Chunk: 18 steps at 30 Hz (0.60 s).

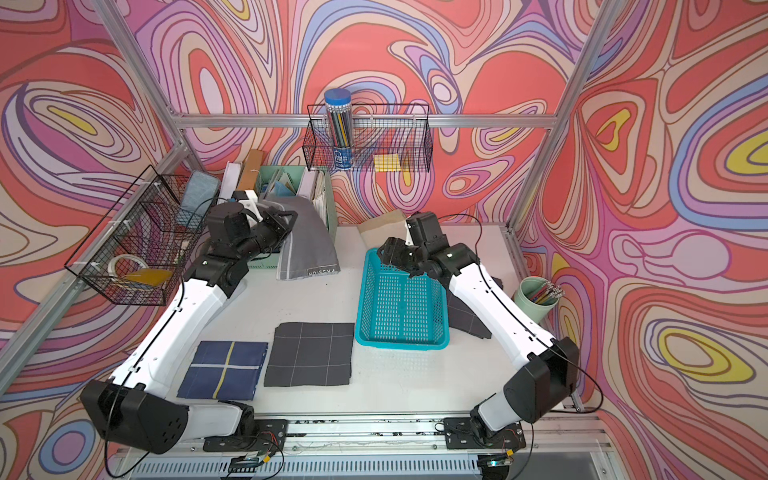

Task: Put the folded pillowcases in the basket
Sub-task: Place the pillowcase in the basket.

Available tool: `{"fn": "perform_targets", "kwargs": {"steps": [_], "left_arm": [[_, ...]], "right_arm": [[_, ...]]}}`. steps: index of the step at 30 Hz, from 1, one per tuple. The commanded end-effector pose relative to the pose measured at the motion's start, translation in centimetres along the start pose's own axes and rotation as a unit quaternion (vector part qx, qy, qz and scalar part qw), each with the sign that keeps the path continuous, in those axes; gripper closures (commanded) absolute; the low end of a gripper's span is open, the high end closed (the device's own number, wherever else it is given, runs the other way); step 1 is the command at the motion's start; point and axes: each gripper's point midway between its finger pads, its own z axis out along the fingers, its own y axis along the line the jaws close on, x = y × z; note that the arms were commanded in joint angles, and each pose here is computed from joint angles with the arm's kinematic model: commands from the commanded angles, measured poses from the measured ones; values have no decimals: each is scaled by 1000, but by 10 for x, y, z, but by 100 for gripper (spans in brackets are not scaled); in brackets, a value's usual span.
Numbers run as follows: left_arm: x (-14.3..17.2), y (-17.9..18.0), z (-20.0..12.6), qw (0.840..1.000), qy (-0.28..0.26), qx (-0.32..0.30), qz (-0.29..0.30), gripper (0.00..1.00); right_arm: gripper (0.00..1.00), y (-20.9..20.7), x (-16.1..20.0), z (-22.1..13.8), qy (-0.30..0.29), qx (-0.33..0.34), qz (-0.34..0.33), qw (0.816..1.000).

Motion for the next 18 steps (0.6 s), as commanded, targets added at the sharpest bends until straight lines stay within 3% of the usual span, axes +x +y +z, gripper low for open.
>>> {"fn": "perform_targets", "kwargs": {"steps": [1, 7, 12, 18], "left_arm": [[49, -13, 14, 991, 131, 24, 18, 100], [99, -64, 34, 960, 258, 86, 70, 100], [132, -95, 34, 939, 303, 123, 110, 100], [188, -118, 37, 899, 383, 180, 116, 100]], "right_arm": [[30, -28, 3, -9, -3, 41, -8, 999], [30, -63, -12, -38, -43, 74, 10, 996], [30, -84, -20, -58, -73, 100, 23, 992], [30, -119, -30, -78, -110, 152, 38, 981]]}}
